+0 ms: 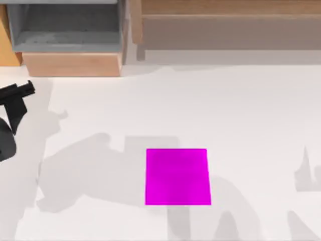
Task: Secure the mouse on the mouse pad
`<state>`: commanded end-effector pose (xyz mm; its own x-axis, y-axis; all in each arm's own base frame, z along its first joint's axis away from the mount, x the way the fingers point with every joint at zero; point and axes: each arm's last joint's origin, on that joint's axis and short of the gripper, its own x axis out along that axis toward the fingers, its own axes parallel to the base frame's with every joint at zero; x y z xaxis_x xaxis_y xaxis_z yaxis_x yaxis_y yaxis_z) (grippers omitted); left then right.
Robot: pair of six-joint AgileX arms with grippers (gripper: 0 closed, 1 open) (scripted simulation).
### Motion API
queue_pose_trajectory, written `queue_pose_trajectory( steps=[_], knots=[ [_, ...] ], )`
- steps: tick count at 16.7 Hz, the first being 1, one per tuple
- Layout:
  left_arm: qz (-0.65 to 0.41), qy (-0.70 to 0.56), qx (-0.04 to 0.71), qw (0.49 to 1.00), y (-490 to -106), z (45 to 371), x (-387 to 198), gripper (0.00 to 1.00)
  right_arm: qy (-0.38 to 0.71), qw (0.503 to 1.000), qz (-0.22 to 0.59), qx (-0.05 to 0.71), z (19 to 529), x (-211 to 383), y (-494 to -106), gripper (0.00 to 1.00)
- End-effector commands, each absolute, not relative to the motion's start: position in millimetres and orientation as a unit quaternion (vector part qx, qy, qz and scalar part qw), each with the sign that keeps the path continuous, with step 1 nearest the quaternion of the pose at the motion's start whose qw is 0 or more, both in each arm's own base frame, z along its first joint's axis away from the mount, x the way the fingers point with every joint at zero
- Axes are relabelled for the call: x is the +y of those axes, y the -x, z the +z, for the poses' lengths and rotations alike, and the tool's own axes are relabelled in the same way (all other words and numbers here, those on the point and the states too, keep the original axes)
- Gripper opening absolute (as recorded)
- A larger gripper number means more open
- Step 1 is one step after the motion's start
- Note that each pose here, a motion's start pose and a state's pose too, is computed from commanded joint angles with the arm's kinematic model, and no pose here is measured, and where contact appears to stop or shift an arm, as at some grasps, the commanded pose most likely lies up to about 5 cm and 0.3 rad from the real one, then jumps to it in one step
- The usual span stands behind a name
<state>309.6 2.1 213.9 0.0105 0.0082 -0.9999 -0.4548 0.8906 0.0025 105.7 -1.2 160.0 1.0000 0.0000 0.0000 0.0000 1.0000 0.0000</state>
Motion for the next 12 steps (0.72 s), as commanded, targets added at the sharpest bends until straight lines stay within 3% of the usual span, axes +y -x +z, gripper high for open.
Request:
queue_pose_trajectory(
  steps=[7, 12],
  knots=[
    [-0.052, -0.037, 0.718, 0.694, -314.8, 223.5, -38.0, 0.00, 0.000, 1.000, 0.000, 0.000, 160.0, -1.2, -105.7, 1.00],
    [-0.281, -0.239, 0.680, 0.633, -316.2, 229.2, -82.6, 0.00, 0.000, 1.000, 0.000, 0.000, 160.0, -1.2, -105.7, 1.00]
  ],
)
